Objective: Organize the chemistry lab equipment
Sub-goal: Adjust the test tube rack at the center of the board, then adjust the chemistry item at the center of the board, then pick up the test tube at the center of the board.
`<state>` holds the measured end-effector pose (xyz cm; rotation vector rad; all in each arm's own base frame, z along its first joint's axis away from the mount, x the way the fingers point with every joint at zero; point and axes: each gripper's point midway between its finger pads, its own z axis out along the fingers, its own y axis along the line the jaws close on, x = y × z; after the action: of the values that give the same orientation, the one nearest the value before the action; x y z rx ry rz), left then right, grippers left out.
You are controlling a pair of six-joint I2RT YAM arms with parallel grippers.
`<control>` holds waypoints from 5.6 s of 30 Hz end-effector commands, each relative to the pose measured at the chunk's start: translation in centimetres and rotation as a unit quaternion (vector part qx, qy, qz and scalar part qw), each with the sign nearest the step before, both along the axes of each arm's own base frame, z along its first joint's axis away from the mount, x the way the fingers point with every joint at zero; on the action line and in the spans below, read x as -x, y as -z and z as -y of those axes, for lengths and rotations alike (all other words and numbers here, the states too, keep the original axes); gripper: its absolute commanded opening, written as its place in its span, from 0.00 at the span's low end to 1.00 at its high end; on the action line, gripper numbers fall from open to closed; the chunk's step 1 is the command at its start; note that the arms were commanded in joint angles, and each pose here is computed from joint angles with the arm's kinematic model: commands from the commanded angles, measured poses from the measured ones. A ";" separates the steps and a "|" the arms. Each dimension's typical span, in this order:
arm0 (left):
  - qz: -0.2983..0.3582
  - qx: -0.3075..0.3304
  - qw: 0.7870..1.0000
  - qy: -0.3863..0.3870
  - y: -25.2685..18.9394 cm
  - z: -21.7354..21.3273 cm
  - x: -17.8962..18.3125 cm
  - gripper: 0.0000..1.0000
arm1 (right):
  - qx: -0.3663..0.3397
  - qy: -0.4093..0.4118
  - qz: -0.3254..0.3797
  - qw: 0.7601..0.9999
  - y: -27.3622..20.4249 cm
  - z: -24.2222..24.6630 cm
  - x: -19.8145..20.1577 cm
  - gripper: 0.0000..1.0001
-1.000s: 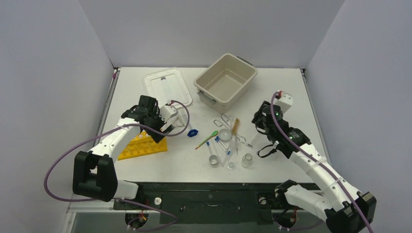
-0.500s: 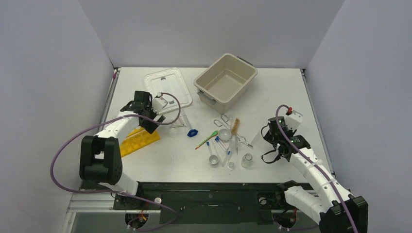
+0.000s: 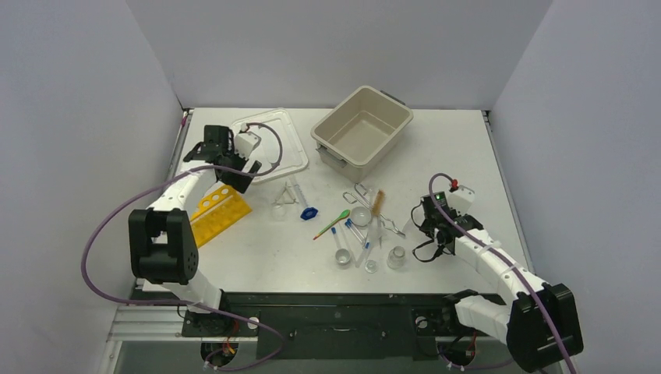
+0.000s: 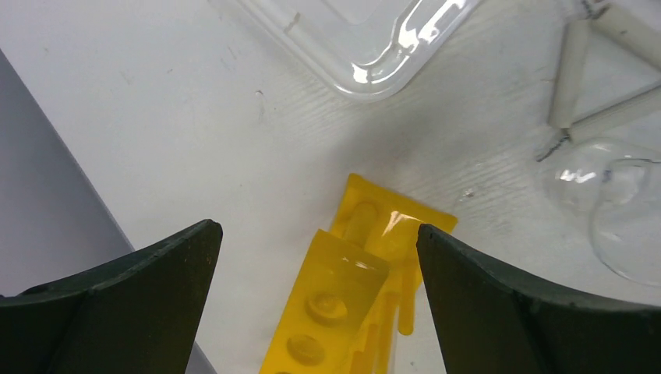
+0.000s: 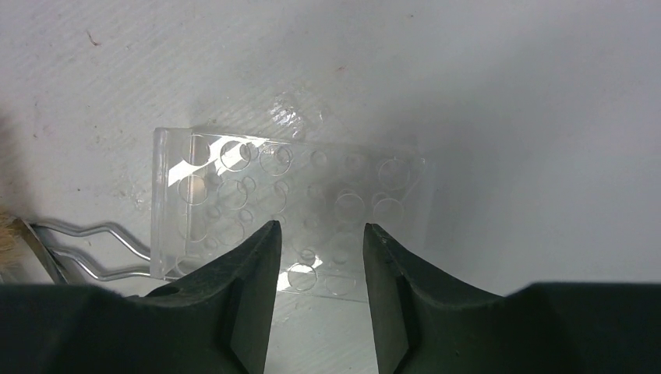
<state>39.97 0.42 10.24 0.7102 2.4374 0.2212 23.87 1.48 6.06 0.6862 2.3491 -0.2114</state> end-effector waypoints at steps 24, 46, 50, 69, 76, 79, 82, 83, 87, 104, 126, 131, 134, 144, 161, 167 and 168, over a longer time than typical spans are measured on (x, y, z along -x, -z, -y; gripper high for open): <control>0.051 0.215 0.974 0.056 -10.5 6.9 7.4 0.97 | -0.077 -0.178 -0.040 0.980 1.5 -8.6 -3.5 0.29; 0.045 0.250 0.967 0.022 -11.0 5.8 9.0 0.97 | -0.028 -0.435 0.014 0.900 -7.6 -28.3 -3.3 0.37; 0.044 0.254 0.966 0.013 -10.9 5.4 9.0 0.97 | -0.034 -0.472 -0.032 0.880 -4.1 -31.8 -1.9 0.36; 0.048 0.266 0.963 0.001 -10.6 4.8 9.1 0.97 | 0.025 -0.459 -0.077 0.885 1.5 -31.1 -2.2 0.33; 0.040 0.276 0.960 -0.002 -10.7 5.1 8.8 0.97 | 0.023 -0.447 -0.080 0.891 2.6 -30.2 -2.9 0.34; 0.040 0.273 0.961 0.000 -10.6 5.0 8.9 0.97 | 0.017 -0.445 -0.086 0.891 3.4 -30.1 -2.9 0.34; 0.040 0.272 0.961 0.004 -10.7 5.1 9.1 0.97 | 0.014 -0.444 -0.092 0.891 4.1 -29.9 -2.8 0.34; 0.039 0.272 0.962 0.004 -10.6 5.1 9.2 0.97 | 0.012 -0.445 -0.094 0.891 4.5 -29.9 -2.7 0.34; 0.040 0.269 0.962 0.006 -10.8 5.0 9.3 0.96 | 0.001 -0.448 -0.098 0.888 5.3 -30.1 -2.3 0.33; 0.055 0.309 0.949 0.024 -13.5 6.5 9.8 0.97 | -0.039 -0.457 0.051 0.887 -9.5 -34.2 -5.5 0.00; 0.061 0.539 0.816 0.201 -21.9 16.1 14.9 0.97 | -0.167 -0.337 0.389 0.841 -30.6 -38.3 -3.6 0.00; 0.021 0.553 0.802 0.226 -20.9 16.8 16.0 1.00 | -0.193 -0.330 0.406 0.830 -30.7 -39.3 -3.0 0.00; 0.004 0.551 0.800 0.236 -19.7 17.6 16.6 0.92 | -0.202 -0.333 0.408 0.826 -31.0 -40.0 -2.8 0.00; 0.010 0.535 0.803 0.261 -19.7 18.4 16.8 0.78 | -0.235 -0.351 0.396 0.815 -30.7 -41.5 -2.1 0.00; 0.086 0.462 0.850 0.240 -19.4 16.7 14.5 0.00 | -0.282 -0.396 0.346 0.803 -29.5 -42.5 -2.0 0.00; 0.100 0.412 0.874 0.237 -18.1 15.6 14.2 0.00 | -0.326 -0.448 0.270 0.787 -28.8 -41.9 -2.5 0.16; 0.104 0.403 0.877 0.238 -17.9 15.4 14.2 0.00 | -0.322 -0.454 0.256 0.790 -28.4 -41.6 -2.4 0.23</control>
<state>24.70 -16.36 26.81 0.7423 1.8646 -1.0176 27.28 43.56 32.86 -0.0982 1.8370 0.9806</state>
